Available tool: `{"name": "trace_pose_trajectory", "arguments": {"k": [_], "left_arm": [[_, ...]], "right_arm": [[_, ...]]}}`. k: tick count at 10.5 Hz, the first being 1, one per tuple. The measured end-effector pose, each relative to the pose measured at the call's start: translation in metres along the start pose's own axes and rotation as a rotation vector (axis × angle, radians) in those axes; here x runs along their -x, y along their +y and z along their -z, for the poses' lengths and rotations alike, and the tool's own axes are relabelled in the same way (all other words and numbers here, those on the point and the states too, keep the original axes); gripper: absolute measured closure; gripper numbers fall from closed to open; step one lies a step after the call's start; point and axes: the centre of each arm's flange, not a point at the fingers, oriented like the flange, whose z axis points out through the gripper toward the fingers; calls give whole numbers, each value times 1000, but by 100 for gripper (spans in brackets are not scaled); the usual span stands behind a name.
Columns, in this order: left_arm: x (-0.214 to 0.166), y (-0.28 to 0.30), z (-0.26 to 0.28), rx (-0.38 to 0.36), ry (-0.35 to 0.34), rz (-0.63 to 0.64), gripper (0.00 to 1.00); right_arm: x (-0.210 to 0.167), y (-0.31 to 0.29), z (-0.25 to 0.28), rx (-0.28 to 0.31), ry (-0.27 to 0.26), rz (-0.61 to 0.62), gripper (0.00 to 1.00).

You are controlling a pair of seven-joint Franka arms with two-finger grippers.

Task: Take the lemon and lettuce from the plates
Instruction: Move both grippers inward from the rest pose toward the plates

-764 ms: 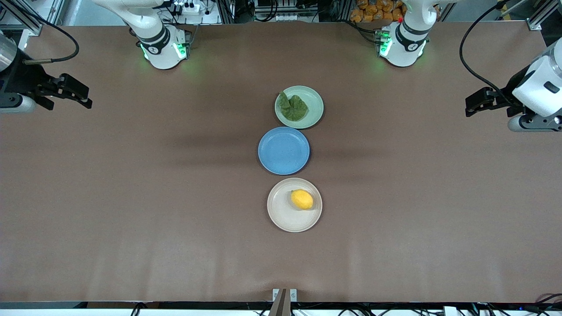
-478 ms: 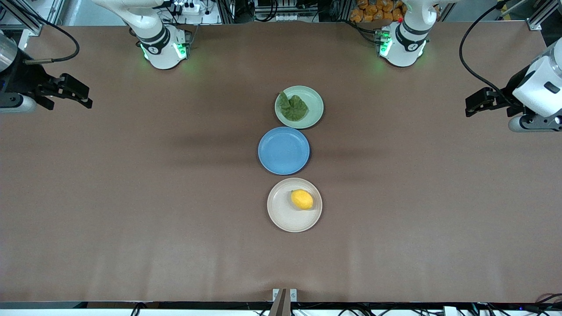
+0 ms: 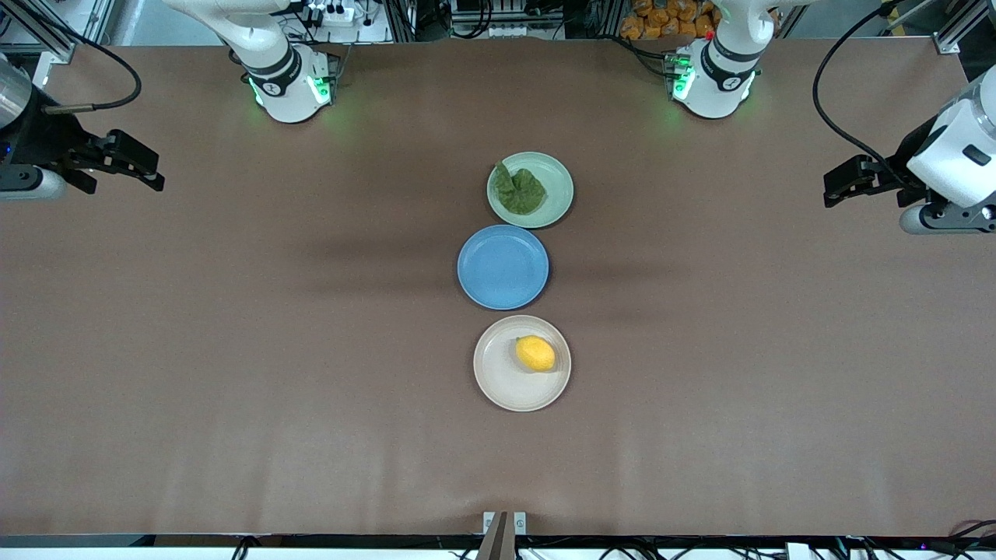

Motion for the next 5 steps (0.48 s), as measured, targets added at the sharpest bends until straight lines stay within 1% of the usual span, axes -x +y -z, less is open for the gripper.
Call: {"name": "trace_pose_trajectory", "arguments": {"k": [3,5], "left_arm": [[0,0,0,0,0,2,0],[0,0,0,0,0,3,0]], "right_arm": [[-1,-4,-3,0,-8,2,0],[-3,-20,-10,2,-23,-8,0]]}}
